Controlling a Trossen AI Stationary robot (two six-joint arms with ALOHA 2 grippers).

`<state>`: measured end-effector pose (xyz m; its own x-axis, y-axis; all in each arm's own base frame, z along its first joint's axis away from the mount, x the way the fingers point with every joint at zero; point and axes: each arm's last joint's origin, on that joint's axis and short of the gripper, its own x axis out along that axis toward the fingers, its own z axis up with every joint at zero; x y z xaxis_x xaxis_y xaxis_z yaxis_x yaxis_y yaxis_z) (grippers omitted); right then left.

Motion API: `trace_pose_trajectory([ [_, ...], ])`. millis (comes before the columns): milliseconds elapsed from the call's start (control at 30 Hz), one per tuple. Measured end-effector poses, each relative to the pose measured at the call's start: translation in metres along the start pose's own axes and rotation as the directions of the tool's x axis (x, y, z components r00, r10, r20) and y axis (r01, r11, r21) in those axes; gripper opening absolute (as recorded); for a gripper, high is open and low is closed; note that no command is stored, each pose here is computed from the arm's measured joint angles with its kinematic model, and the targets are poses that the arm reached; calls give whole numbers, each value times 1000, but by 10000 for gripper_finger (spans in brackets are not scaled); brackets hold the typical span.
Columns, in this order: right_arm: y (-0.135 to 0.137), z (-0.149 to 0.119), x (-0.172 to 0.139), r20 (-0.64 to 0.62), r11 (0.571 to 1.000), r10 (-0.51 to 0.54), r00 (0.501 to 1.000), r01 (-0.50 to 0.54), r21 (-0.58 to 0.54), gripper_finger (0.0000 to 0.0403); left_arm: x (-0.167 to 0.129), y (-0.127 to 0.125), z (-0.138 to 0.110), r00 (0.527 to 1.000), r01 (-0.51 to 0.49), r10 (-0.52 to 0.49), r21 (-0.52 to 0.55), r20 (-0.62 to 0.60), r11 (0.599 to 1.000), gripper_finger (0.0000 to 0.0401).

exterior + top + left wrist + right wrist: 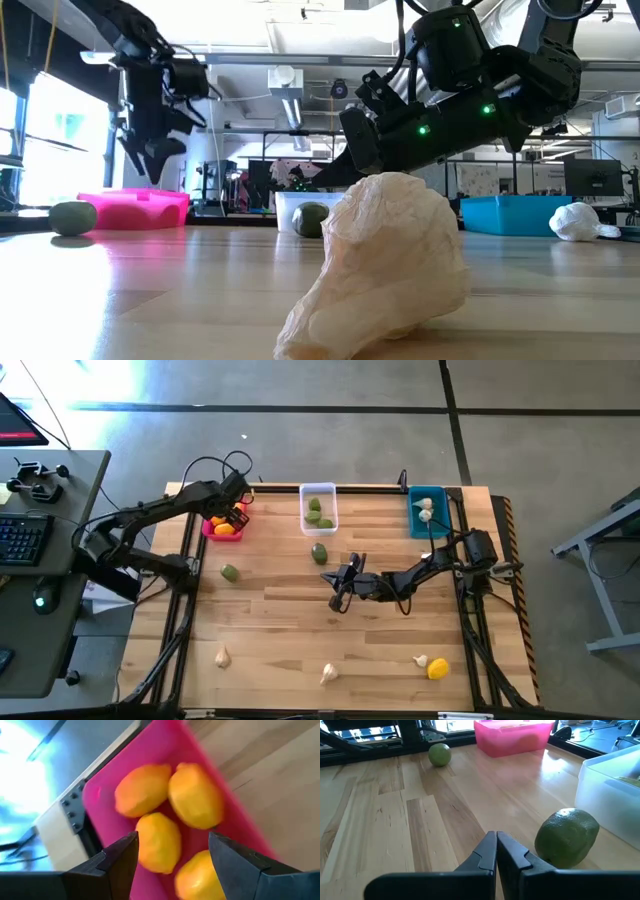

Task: Sort produce into baskets
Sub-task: Put the garlic into the blue bin

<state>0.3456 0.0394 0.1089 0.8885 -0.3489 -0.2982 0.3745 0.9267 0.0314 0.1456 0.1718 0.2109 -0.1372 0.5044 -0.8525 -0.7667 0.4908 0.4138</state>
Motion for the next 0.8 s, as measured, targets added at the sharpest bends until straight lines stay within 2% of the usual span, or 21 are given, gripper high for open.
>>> trace_pose_trajectory([
  [167, 3, -1, -1, -2, 1000, 8, 1000, -8, -7, 0, -17, -8, -9, 975, 154, -152, -6, 160, 988, 191],
  [233, 5, -2, -3, -5, 1000, 5, 1000, -5, -13, 0, -23, -14, -17, 944, 225, -219, 4, 246, 974, 168],
  [333, 8, -2, -5, 1, 999, -11, 1000, 11, -48, 0, -34, -25, -29, 866, 330, -327, 60, 377, 942, 130],
  [467, 13, -2, -8, 19, 994, -40, 999, 41, -103, 0, -50, -41, -45, 704, 484, -477, 136, 527, 864, 82],
  [600, 17, -3, -12, 28, 991, -63, 998, 66, -119, 0, -64, -58, -59, 479, 584, -602, 280, 639, 762, 47],
  [700, 23, 0, -17, 33, 991, -44, 998, 48, -122, 0, -73, -71, -70, 320, 588, -674, 418, 666, 692, 28],
  [800, 31, 5, -26, 28, 988, -5, 1000, 10, -156, 0, -80, -83, -81, 195, 561, -722, 529, 663, 637, 13],
])
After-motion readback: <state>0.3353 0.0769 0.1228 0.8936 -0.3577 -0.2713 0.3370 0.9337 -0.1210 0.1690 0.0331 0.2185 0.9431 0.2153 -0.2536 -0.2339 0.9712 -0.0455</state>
